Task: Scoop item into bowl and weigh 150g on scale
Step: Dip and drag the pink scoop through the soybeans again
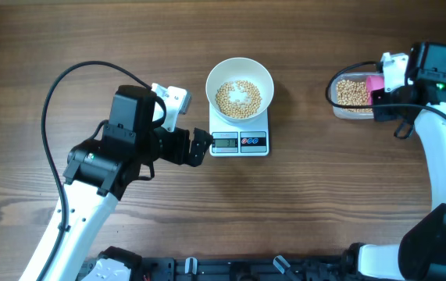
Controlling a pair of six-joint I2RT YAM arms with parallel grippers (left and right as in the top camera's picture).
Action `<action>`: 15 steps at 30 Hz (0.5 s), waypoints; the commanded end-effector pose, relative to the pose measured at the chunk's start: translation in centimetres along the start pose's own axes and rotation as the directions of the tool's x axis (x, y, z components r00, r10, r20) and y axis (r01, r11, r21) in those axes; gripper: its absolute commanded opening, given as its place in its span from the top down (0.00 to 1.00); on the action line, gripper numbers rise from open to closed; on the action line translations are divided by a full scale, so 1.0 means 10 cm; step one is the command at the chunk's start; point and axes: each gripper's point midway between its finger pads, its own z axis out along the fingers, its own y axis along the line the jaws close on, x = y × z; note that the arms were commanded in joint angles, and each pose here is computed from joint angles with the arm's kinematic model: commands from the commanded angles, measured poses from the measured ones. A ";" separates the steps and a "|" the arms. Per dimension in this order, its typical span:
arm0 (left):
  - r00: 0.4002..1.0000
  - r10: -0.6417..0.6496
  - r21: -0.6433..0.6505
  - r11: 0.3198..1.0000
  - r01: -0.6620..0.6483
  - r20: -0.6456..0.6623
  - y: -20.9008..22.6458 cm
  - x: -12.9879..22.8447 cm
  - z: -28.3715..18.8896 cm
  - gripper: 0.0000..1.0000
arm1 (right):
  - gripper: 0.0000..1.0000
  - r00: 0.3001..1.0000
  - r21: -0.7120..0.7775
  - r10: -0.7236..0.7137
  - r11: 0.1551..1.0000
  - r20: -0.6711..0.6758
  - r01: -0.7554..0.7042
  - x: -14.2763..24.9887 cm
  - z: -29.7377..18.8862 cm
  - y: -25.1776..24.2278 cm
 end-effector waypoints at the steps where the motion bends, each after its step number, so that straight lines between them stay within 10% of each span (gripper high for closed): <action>1: 1.000 -0.008 0.005 1.000 0.008 0.007 0.00 -0.01 -0.02 0.00 | 0.96 1.000 -0.098 -0.017 0.995 0.002 0.018 0.01 0.04 0.19; 15: 1.000 -0.008 0.005 1.000 0.008 0.007 0.00 -0.01 -0.02 0.00 | 0.96 1.000 -0.275 -0.016 0.961 0.020 0.020 0.02 -0.02 0.51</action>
